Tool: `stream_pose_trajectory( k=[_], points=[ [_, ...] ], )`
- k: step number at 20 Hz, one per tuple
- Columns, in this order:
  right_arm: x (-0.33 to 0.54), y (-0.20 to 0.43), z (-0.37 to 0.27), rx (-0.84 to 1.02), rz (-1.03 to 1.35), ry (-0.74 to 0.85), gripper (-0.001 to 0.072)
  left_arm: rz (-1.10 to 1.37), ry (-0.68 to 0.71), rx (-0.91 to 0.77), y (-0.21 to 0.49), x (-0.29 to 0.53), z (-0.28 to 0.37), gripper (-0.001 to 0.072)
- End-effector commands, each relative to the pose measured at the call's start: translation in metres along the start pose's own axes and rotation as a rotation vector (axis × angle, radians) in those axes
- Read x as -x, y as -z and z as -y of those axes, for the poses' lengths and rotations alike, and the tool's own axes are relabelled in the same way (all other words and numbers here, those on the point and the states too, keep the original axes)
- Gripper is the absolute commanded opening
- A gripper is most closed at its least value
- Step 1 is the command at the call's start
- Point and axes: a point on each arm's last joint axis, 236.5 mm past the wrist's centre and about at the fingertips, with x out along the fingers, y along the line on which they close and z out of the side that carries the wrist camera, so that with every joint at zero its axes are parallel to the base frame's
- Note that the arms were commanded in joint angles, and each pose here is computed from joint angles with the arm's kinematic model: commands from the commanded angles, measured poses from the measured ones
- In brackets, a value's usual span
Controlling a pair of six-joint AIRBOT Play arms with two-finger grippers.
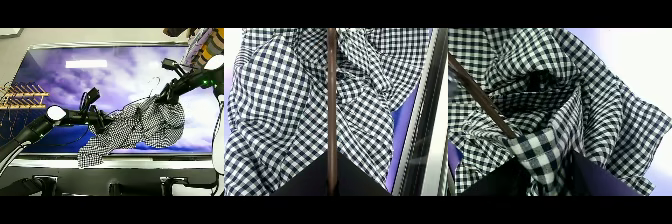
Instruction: Fold the clothes and pants, and hang the long-sleeved shirts on hangers.
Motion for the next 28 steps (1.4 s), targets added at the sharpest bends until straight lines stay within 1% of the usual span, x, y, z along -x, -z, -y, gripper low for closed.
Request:
stream_pose_trajectory(
  k=[1,9,12,13,15,19,20,21,22,23,24,25,26,27,28],
  points=[
    [0.004,-0.007,-0.005,0.014,0.019,0.001,0.0257,0.0,-0.001,0.0,0.0,0.0,0.0,0.0021],
    [-0.008,-0.022,-0.017,0.072,0.006,-0.024,0.0253,0.0,-0.001,0.0,0.0,0.0,0.0,0.0021],
    [-0.007,-0.022,-0.019,0.067,0.004,-0.026,0.0249,0.0,-0.001,0.0,0.0,0.0,0.0,0.0021],
    [-0.006,-0.022,-0.019,0.069,0.004,-0.023,0.0205,0.0,-0.001,0.0,0.0,0.0,0.0,0.0021],
    [-0.003,-0.023,-0.021,0.074,0.002,-0.018,0.0034,0.0,-0.001,0.0,0.0,0.0,0.0,0.0021],
    [0.015,-0.03,-0.025,0.101,0.008,0.041,0.003,0.001,-0.001,0.004,0.0,0.0,0.0,0.0028],
    [0.021,-0.029,-0.028,0.109,-0.005,0.058,0.003,0.001,-0.001,0.018,0.0,0.0,0.0,0.0077],
    [0.027,-0.028,-0.03,0.105,-0.015,0.077,0.0029,0.005,-0.01,0.058,-0.001,0.001,-0.003,0.0164],
    [0.034,-0.026,-0.032,0.09,-0.03,0.103,0.0028,0.011,-0.024,0.118,-0.002,0.002,-0.008,0.0291],
    [0.04,-0.025,-0.033,0.077,-0.039,0.126,0.0027,0.017,-0.036,0.178,-0.002,0.004,-0.013,0.0375],
    [0.047,-0.024,-0.035,0.07,-0.049,0.15,0.0027,0.027,-0.052,0.258,-0.003,0.008,-0.02,0.0429],
    [0.053,-0.024,-0.036,0.067,-0.057,0.172,0.0026,0.04,-0.071,0.345,-0.004,0.013,-0.03,0.052],
    [0.058,-0.023,-0.038,0.069,-0.066,0.194,0.0026,0.059,-0.096,0.463,-0.005,0.022,-0.044,0.0579],
    [0.063,-0.023,-0.038,0.062,-0.069,0.215,0.0026,0.082,-0.124,0.58,-0.004,0.032,-0.059,0.0623],
    [0.068,-0.023,-0.04,0.053,-0.074,0.236,0.0026,0.106,-0.151,0.692,-0.002,0.045,-0.077,0.0623]
  ],
)
